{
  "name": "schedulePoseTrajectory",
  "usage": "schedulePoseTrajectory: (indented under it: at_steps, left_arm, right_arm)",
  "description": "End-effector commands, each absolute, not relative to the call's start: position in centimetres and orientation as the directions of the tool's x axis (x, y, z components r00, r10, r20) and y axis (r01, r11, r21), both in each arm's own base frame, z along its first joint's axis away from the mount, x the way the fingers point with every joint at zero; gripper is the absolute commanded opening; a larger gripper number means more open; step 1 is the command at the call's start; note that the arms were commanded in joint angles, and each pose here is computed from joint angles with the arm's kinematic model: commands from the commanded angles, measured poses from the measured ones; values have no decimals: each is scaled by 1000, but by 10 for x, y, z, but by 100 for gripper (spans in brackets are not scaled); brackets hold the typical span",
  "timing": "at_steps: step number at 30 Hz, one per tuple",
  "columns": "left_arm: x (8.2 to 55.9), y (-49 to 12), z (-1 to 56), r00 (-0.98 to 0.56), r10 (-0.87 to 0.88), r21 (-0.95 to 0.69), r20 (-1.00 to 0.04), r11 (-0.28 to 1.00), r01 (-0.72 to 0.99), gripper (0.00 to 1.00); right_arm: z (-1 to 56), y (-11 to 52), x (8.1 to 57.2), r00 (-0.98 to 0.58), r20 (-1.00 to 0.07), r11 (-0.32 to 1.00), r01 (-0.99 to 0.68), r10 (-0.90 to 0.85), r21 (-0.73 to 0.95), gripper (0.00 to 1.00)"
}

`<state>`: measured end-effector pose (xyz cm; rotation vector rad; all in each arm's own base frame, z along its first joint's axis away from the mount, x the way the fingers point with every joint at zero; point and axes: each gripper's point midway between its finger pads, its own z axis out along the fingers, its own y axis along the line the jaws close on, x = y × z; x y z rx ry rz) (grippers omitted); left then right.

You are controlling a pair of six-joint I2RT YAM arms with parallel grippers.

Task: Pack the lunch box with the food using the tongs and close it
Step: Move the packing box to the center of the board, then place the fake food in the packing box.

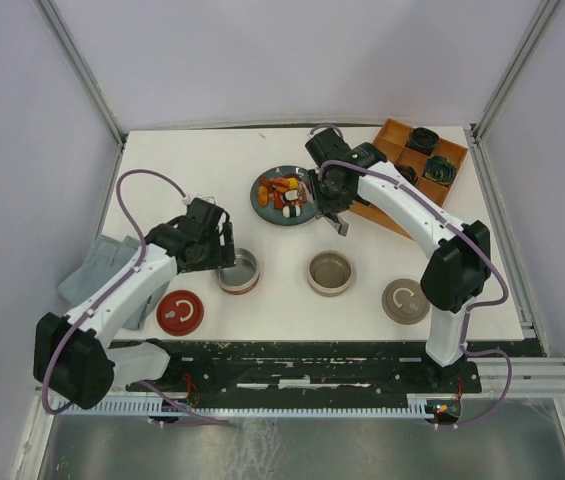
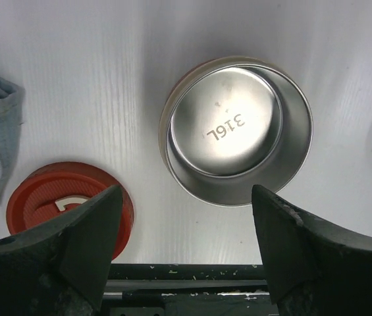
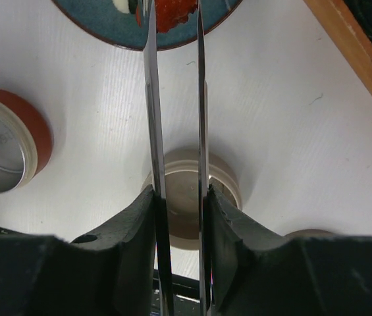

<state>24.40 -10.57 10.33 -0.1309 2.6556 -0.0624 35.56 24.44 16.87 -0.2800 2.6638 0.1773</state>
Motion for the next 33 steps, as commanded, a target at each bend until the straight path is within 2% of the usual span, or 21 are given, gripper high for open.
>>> schedulePoseTrajectory:
  at_steps: [1, 5, 11, 16, 21, 28, 33]
  left_arm:
    - [255, -86, 142, -772, -161, -67, -614, 986, -153, 88]
    - [259, -58, 156, -692, -200, -61, -694, 974, -220, 100]
    - [265, -18, 166, -608, -301, -116, -734, 939, -324, 99]
    - [267, -4, 157, -546, -321, -138, -774, 927, -349, 99]
    - [263, 9, 175, -444, -351, -165, -824, 900, -404, 99]
    - [249, 25, 197, -287, -391, -230, -875, 856, -463, 99]
    - [249, 22, 200, -275, -398, -253, -875, 861, -442, 99]
  right_arm:
    - [212, 267, 337, -824, -535, 930, -323, -187, 173, 35]
    - [217, 289, 314, -812, -536, 887, -403, -233, 225, 35]
    - [217, 319, 274, -770, -537, 802, -539, -345, 259, 35]
    - [211, 335, 238, -682, -528, 714, -675, -507, 186, 35]
    - [196, 352, 210, -592, -490, 618, -775, -640, 130, 35]
    - [176, 379, 194, -536, -453, 565, -821, -712, 84, 35]
    - [171, 383, 200, -543, -458, 586, -808, -704, 57, 35]
